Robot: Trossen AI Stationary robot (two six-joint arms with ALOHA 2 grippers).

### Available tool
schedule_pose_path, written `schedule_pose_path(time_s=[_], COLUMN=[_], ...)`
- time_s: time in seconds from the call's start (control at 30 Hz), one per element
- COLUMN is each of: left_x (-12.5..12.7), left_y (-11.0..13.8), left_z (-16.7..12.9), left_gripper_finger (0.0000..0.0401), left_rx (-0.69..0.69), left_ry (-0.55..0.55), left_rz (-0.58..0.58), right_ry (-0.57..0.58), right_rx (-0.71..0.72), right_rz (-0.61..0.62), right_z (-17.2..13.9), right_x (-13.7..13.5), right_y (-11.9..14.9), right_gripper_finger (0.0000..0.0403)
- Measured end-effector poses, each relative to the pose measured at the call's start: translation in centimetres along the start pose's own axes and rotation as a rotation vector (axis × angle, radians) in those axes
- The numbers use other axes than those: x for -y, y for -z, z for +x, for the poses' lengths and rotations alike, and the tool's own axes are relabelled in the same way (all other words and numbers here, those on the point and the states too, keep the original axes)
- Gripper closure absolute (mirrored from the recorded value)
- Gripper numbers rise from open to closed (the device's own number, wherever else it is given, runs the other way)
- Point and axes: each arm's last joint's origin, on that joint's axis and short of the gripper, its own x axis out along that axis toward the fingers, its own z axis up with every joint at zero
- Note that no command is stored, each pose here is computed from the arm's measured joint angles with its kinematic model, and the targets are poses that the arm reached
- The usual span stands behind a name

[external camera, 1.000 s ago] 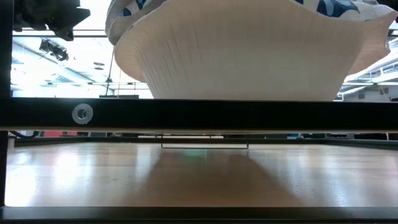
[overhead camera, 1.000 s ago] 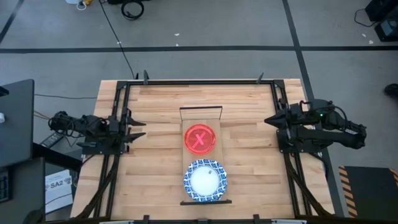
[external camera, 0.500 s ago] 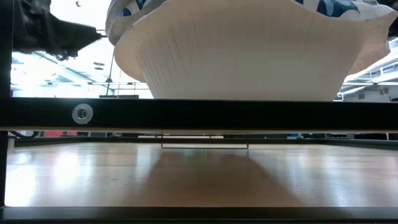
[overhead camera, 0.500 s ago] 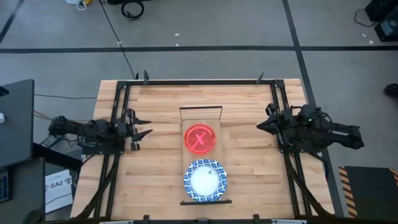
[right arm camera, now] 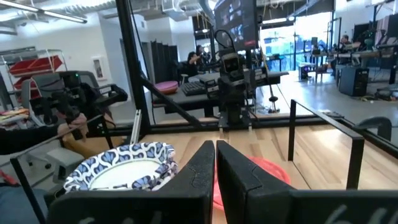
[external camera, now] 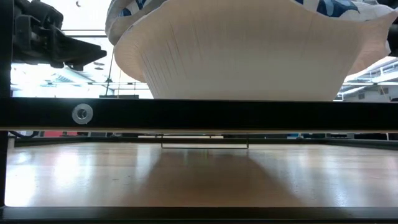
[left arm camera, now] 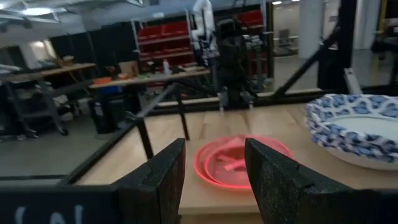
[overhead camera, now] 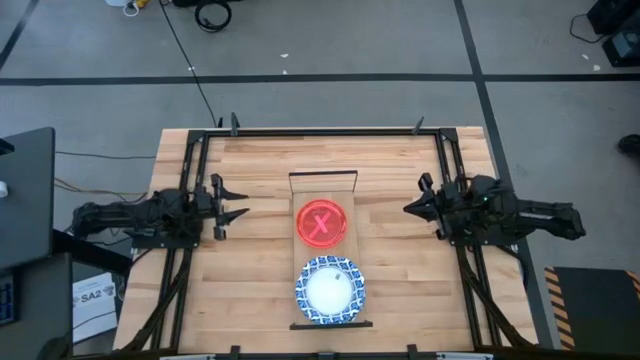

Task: Place and stack plates onto a shelf
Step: Return to Home Position

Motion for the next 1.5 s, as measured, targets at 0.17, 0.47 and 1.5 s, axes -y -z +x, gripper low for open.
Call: schedule_pose_path(time_s=[0.17,0.47,1.5], left_x=[-0.2,-0.5,-0.5], left_y=[0.3,0.4,0.3], left_z=[0.0,0.1,0.1], left_gripper_finger=[0.0229,0.0229,0.0229], left_rx=[-0.022,-0.030,-0.019], left_ry=[0.029,0.018,0.013], left_rz=[-0.039,-0.029,-0.032], right_ry=[0.000,0.004,0.193], right_rx=[0.003,-0.029,-0.117], right_rz=[-0.002,-0.029,-0.075], right_z=[0.1,0.2,0.2], right_x=[0.2,0.3,1.0], right_y=[0.8,1.9,2.8], right_gripper_finger=[0.0381,0.0381,0.0381])
